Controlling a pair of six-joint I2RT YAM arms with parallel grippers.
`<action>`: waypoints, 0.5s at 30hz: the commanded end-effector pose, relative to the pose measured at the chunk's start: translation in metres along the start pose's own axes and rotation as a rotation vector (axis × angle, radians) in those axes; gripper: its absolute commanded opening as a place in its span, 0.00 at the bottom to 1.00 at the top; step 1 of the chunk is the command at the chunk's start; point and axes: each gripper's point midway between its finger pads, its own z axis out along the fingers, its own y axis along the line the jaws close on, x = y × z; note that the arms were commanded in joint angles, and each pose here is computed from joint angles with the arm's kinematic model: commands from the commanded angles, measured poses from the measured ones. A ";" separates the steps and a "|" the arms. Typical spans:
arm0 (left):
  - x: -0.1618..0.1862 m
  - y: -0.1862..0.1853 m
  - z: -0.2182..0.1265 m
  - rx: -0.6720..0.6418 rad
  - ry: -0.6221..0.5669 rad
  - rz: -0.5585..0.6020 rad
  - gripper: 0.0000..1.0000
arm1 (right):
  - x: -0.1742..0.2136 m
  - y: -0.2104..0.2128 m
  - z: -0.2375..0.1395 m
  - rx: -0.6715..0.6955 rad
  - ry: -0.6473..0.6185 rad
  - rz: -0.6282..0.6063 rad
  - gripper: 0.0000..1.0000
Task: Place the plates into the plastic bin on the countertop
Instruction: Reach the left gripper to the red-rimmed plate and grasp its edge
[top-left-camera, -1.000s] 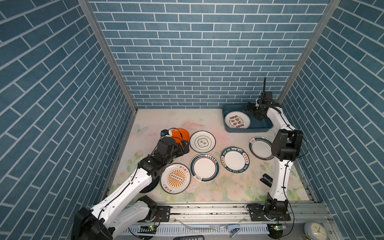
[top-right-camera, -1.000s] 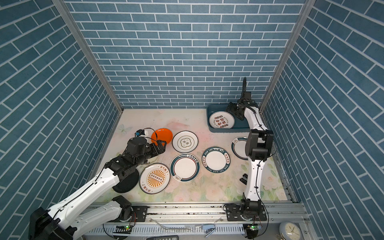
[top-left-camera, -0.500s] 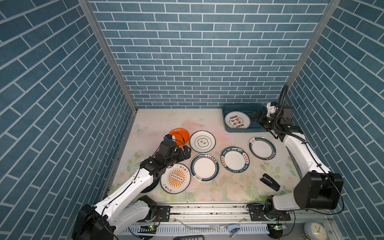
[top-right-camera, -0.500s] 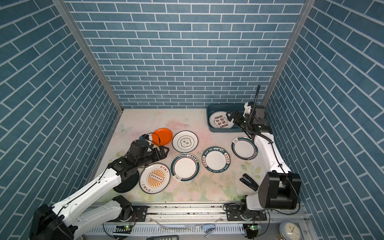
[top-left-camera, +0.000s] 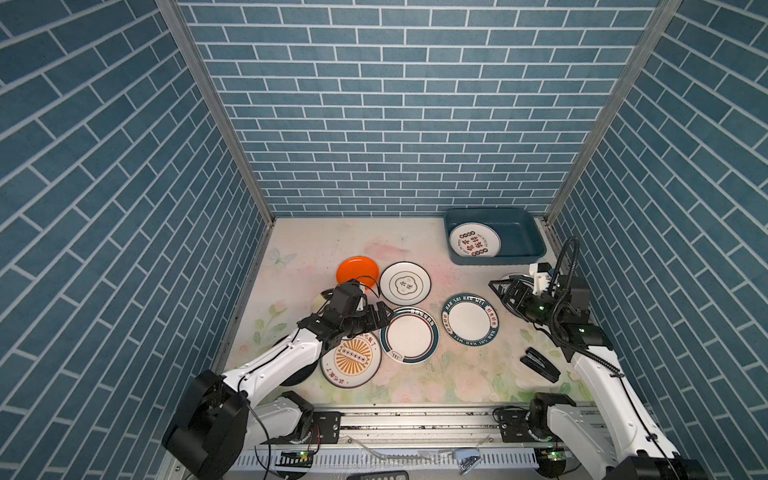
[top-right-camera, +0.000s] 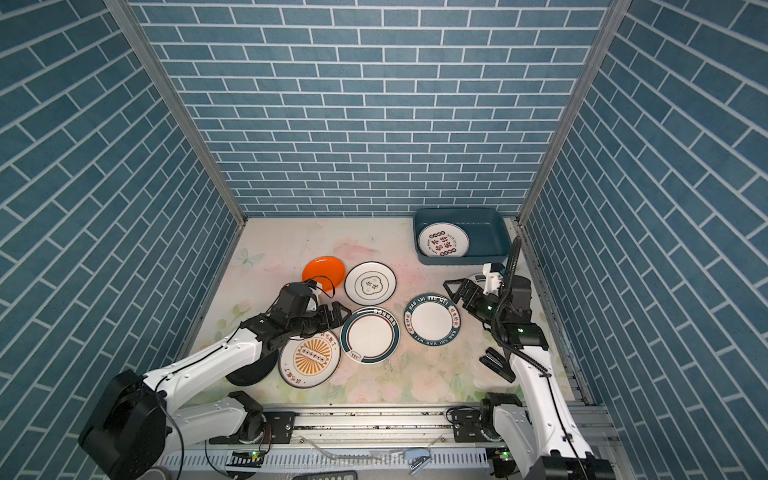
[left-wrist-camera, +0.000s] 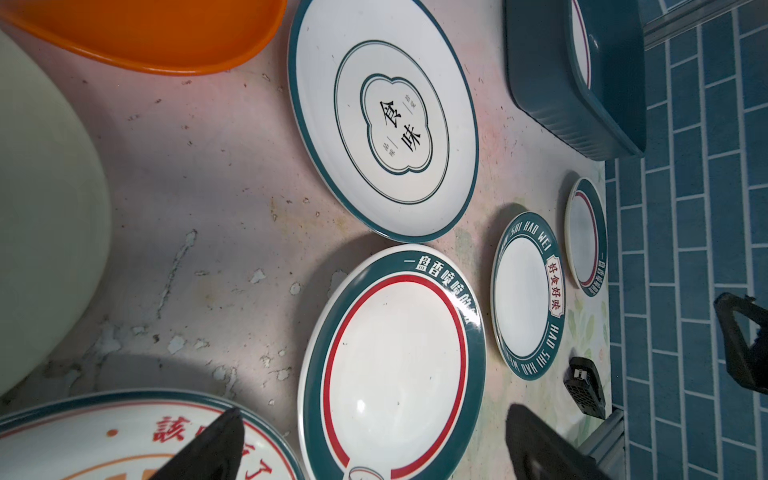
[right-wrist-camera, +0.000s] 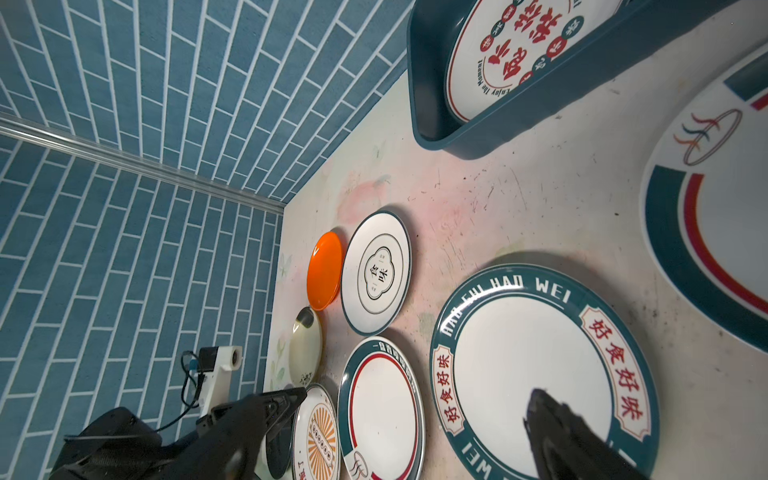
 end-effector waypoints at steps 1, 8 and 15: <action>-0.005 -0.006 0.009 0.013 0.020 0.054 1.00 | 0.007 -0.003 -0.004 0.000 -0.003 0.010 0.98; 0.002 -0.001 0.032 -0.015 0.115 0.107 0.96 | 0.011 -0.004 0.001 -0.019 0.023 0.029 0.99; -0.007 0.005 0.041 -0.068 0.107 0.149 0.92 | 0.008 -0.005 0.002 -0.028 -0.006 0.037 0.99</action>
